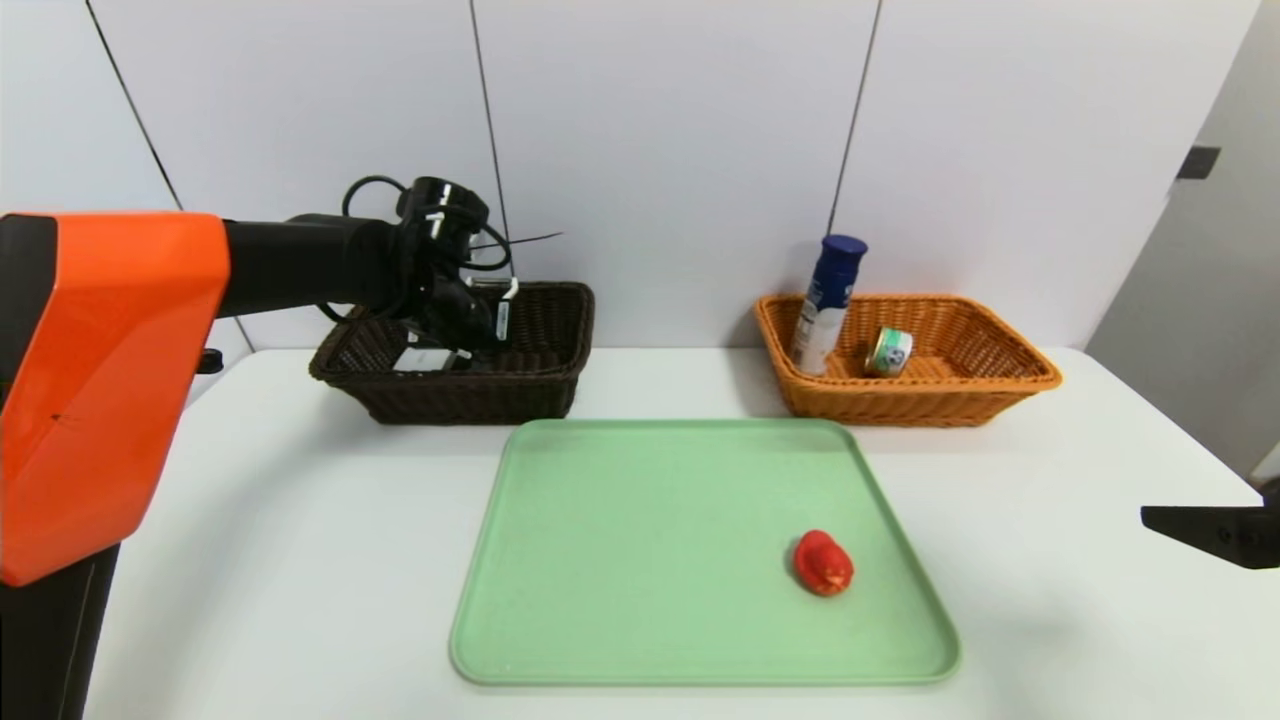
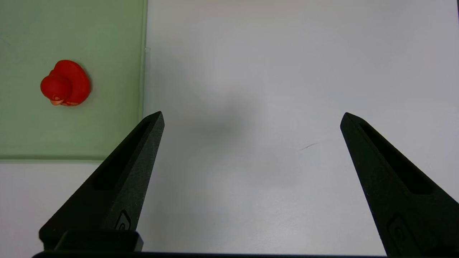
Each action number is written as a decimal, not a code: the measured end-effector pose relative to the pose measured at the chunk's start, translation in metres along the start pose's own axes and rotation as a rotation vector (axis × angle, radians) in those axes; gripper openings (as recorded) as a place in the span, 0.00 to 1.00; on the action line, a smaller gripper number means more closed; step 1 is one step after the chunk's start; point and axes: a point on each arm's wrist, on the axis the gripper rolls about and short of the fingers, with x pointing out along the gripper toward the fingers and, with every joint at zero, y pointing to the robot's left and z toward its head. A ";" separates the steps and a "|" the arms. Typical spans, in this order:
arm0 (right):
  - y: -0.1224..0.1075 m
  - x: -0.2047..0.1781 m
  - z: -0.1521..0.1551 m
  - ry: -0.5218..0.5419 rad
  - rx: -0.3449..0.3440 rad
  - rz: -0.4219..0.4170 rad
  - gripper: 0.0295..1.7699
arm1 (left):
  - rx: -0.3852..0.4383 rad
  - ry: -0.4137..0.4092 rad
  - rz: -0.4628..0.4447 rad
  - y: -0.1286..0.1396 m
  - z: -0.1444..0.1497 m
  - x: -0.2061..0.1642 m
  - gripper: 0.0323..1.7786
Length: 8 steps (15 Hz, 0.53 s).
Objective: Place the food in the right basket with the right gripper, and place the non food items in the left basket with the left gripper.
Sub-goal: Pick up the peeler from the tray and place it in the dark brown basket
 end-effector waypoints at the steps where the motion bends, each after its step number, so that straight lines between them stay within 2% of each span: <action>1: 0.000 0.000 0.000 0.001 0.000 0.000 0.96 | -0.003 0.005 0.003 0.001 -0.001 0.003 0.23; 4: 0.000 0.000 0.000 0.003 -0.001 0.000 0.96 | -0.002 0.012 0.010 0.001 -0.002 0.004 0.47; 8: 0.000 0.001 0.000 0.007 -0.001 0.000 0.96 | 0.022 -0.063 0.034 -0.004 0.012 -0.030 0.67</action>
